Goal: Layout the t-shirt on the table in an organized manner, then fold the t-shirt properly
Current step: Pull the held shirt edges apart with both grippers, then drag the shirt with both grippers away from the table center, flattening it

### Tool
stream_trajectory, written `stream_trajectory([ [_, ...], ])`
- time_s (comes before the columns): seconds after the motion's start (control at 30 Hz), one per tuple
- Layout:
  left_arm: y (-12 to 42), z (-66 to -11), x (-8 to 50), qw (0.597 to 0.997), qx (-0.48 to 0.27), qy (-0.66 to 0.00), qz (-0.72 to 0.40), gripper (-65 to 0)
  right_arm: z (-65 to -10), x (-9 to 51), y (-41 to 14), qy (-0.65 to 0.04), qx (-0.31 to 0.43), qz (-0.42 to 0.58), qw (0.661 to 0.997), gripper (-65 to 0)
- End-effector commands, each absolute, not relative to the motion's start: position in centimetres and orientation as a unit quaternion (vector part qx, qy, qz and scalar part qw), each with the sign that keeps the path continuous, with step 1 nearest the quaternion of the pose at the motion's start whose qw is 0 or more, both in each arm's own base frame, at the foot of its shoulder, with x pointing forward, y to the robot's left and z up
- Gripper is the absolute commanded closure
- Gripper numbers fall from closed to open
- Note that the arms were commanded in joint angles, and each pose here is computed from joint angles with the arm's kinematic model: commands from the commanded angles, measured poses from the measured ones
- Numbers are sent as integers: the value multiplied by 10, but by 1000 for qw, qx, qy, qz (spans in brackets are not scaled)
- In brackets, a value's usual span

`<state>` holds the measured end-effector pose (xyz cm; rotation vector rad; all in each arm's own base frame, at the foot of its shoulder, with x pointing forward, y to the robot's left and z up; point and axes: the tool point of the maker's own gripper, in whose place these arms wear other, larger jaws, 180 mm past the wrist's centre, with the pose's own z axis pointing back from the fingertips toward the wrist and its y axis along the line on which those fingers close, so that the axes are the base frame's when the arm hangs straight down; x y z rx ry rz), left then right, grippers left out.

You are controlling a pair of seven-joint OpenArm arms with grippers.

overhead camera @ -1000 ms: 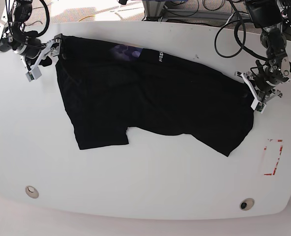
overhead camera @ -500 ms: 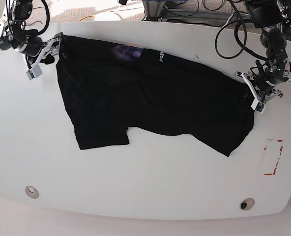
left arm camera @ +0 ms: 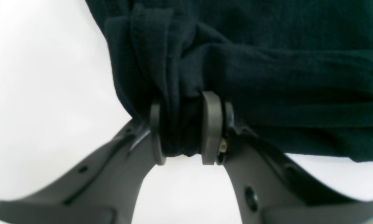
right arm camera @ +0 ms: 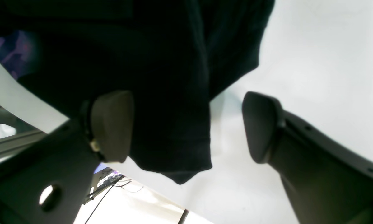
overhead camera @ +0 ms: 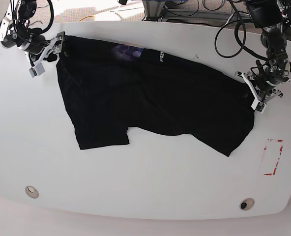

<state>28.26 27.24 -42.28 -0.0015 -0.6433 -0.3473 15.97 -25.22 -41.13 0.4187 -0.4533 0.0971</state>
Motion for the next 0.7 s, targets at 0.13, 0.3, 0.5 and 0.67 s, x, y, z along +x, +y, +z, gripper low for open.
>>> stream_trajectory([
  [0.13,293,-444,247,955,39,-232,-179,-138,-417,153,-245,-199,206,69,956,-290],
  [0.3,291,-438,239,952,48,-235,-191,-138,-419,152,-243,-192,206,77,956,-105],
  [0.5,288,-436,220,950,54,-227,-206,-138,-414,154,-255,-186,191,94,959,-40],
  [0.67,286,-439,199,952,54,-214,-212,-138,-407,158,-270,-184,170,109,962,-40],
])
